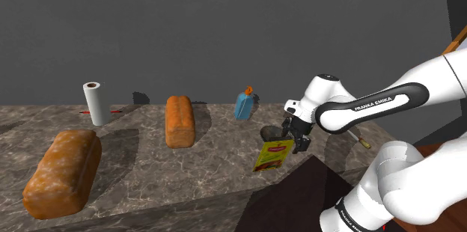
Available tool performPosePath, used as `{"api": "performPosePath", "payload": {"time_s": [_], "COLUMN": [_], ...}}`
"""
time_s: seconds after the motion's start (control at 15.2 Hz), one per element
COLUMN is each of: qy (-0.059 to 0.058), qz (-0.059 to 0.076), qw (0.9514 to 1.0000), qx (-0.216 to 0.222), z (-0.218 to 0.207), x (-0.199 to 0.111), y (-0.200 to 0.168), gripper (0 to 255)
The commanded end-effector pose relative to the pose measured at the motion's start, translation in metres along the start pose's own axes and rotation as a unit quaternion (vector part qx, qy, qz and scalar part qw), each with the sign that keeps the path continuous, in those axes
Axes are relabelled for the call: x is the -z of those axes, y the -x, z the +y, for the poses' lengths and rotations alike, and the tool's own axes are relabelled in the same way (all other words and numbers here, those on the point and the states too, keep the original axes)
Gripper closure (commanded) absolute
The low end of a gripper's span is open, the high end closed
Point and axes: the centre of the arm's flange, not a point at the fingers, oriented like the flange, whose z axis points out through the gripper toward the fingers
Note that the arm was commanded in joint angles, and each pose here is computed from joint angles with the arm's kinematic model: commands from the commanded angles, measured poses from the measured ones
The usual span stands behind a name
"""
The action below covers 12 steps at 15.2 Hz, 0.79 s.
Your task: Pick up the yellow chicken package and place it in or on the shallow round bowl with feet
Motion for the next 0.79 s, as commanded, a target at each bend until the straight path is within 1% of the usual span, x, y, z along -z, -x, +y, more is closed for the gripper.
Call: {"api": "performPosePath", "payload": {"time_s": [0.0, 0.13, 0.2, 0.73], "qy": [0.000, 0.000, 0.000, 0.000], "qz": [0.000, 0.000, 0.000, 0.000], "qw": [1.0000, 1.0000, 1.0000, 1.0000], "qx": [0.000, 0.000, 0.000, 0.000], "z": [0.0001, 0.0001, 0.0001, 0.0000], "x": [-0.0003, -0.0002, -0.0002, -0.0002], "y": [0.0000, 0.0000, 0.0000, 0.0000], "gripper": [0, 0, 255, 255]}}
